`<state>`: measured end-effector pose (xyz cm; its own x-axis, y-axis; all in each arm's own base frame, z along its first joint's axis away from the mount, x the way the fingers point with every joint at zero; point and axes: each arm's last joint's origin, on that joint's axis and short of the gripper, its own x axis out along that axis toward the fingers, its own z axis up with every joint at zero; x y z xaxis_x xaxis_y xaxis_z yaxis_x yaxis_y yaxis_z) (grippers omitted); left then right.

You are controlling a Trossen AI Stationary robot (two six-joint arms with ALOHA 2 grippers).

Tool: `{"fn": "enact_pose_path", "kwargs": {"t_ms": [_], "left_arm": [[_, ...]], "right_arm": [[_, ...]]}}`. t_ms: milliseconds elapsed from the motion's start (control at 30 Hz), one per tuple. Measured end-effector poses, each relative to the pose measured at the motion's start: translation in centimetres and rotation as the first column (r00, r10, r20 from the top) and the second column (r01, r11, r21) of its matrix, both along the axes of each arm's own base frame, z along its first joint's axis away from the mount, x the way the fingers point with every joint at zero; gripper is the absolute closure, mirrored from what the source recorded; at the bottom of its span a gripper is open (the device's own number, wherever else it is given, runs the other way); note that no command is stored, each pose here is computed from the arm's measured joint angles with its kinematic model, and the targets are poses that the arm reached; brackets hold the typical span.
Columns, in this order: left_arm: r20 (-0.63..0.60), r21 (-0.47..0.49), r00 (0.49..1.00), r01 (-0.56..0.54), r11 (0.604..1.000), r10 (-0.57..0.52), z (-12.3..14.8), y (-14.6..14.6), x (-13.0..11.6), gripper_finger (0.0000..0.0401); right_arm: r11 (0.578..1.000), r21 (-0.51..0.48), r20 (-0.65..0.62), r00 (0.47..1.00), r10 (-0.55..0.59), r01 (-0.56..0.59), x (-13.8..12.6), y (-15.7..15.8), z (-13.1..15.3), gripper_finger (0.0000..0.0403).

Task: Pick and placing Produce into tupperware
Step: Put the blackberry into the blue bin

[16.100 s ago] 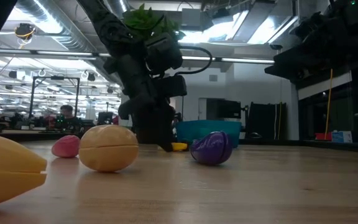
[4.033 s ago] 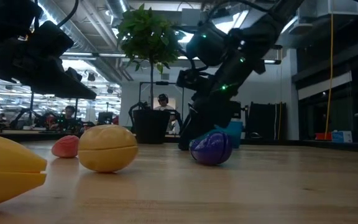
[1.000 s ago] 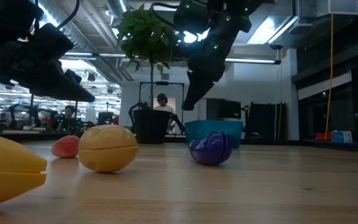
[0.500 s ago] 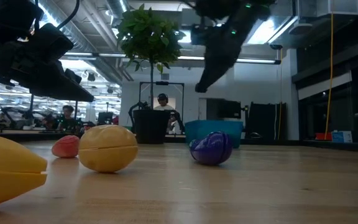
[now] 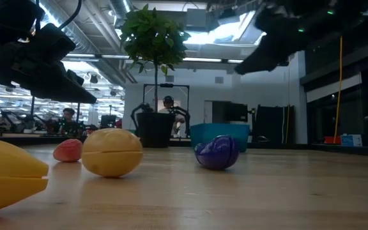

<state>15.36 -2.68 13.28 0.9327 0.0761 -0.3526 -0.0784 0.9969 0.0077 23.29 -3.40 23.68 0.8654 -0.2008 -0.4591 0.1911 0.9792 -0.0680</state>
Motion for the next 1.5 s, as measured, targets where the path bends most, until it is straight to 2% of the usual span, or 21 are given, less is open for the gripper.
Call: {"fn": "enact_pose_path", "kwargs": {"t_ms": [167, 467, 667, 800, 933, 1067, 1500], "left_arm": [[0.0, 0.0, 1.0, 0.0, 1.0, 0.0, 0.0, 0.0, 0.0, 0.039], [0.001, 0.0, 1.0, 0.0, 1.0, 0.0, 0.0, 0.0, 0.0, 0.037], [0.005, -0.002, 1.0, -0.001, 1.0, 0.001, 0.0, 0.0, 0.0, 0.036], [0.005, -0.002, 1.0, -0.001, 1.0, 0.001, 0.0, 0.0, 0.0, 0.0356], [0.005, -0.002, 1.0, -0.001, 1.0, 0.001, 0.0, 0.0, 0.0, 0.0354], [0.005, -0.001, 1.0, -0.001, 1.0, 0.001, 0.0, 0.0, 0.0, 0.0362], [0.005, -0.001, 1.0, -0.001, 1.0, 0.001, 0.0, 0.0, 0.0, 0.0393]], "right_arm": [[0.997, 0.003, 0.176, 0.981, 0.081, -0.083, -3.1, 0.7, -1.5, 0.031], [0.995, -0.019, 0.315, 0.944, 0.097, -0.097, -6.5, 1.2, -3.6, 0.031], [0.996, -0.028, 0.343, 0.935, 0.089, -0.085, -6.9, 1.2, -3.4, 0.031], [0.998, -0.018, 0.323, 0.945, -0.048, 0.057, -7.0, 0.8, -3.6, 0.031], [0.996, -0.012, 0.32, 0.944, -0.082, 0.091, -7.0, 0.7, -3.6, 0.031], [0.985, -0.011, 0.322, 0.933, -0.161, 0.174, -7.1, 0.5, -3.6, 0.031], [0.983, 0.012, 0.326, 0.929, -0.175, 0.182, -7.1, 0.4, -3.7, 0.0309]]}}
